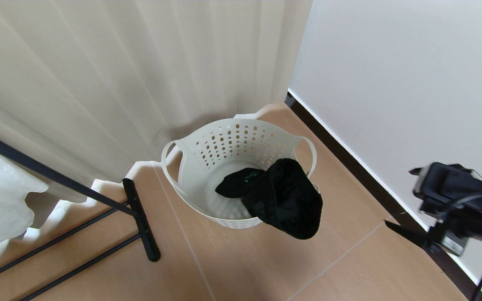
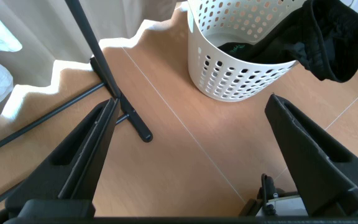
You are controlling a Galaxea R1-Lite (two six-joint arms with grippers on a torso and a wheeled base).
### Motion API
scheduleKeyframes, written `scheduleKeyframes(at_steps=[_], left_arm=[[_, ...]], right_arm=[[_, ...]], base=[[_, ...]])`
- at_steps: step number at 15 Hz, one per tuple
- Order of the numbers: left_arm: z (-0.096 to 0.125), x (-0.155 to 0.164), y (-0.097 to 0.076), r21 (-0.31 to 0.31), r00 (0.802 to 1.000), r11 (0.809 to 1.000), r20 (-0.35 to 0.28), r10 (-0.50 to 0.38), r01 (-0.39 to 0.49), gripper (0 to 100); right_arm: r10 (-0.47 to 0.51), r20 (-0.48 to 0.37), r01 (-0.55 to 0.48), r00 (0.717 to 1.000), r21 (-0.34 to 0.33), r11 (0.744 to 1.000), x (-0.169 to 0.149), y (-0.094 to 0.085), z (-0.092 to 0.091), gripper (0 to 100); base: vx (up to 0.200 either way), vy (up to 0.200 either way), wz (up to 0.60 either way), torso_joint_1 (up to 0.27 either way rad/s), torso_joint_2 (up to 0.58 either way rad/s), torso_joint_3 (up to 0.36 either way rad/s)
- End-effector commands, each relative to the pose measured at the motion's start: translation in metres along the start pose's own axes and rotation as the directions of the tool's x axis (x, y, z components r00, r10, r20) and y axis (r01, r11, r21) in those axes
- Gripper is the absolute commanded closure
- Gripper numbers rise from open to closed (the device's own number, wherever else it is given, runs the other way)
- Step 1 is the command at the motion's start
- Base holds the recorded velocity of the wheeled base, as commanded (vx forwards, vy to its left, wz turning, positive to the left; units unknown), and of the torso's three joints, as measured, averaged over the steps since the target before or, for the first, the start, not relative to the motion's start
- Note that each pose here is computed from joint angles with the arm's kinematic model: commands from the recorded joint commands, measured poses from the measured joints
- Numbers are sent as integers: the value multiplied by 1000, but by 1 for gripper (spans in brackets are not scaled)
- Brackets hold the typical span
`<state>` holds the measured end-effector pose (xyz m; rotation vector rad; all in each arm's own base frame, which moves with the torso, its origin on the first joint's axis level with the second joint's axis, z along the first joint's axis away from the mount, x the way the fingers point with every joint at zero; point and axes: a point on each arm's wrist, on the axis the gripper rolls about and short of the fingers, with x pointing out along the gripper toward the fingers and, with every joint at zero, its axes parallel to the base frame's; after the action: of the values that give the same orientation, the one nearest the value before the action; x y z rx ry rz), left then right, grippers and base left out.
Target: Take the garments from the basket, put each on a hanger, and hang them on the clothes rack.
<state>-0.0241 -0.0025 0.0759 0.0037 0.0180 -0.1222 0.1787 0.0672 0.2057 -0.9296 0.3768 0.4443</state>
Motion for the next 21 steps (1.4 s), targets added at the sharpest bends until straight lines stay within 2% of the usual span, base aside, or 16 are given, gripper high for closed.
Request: scheduleKeyframes(at_steps=[1,3,4,7,10,16,21], left_arm=[[0,0,0,0,1000,1000,-2,-1,1,0],[0,0,0,-2,1000,1000,-2,-1,1,0],[0,0,0,-3,1000,1000,-2,-1,1,0],[0,0,0,-3,1000,1000,-2,1,-1,0],[0,0,0,-5,1000,1000,-2,-1,1,0],[0,0,0,-5,1000,1000,-2,-1,1,0],[0,0,0,-5,1000,1000,-2,-1,1,0]], right_arm=[[53,-55,-65,997,-247,967,78,-11,38,0],[38,-53,-53,998,-297,953,107,-20,53,0],[25,-64,-43,998,-299,953,119,-22,59,0],[-82,-81,52,993,-323,945,160,-12,95,0],[-91,-39,73,995,-332,940,193,3,113,0],[-137,-63,109,989,-327,939,241,15,117,0],[-184,-83,151,979,-304,941,264,9,116,0]], base=[[0,0,0,0,0,0],[0,0,0,0,0,0],[0,0,0,0,0,0],[0,0,0,0,0,0],[0,0,0,0,0,0],[0,0,0,0,0,0],[0,0,0,0,0,0]])
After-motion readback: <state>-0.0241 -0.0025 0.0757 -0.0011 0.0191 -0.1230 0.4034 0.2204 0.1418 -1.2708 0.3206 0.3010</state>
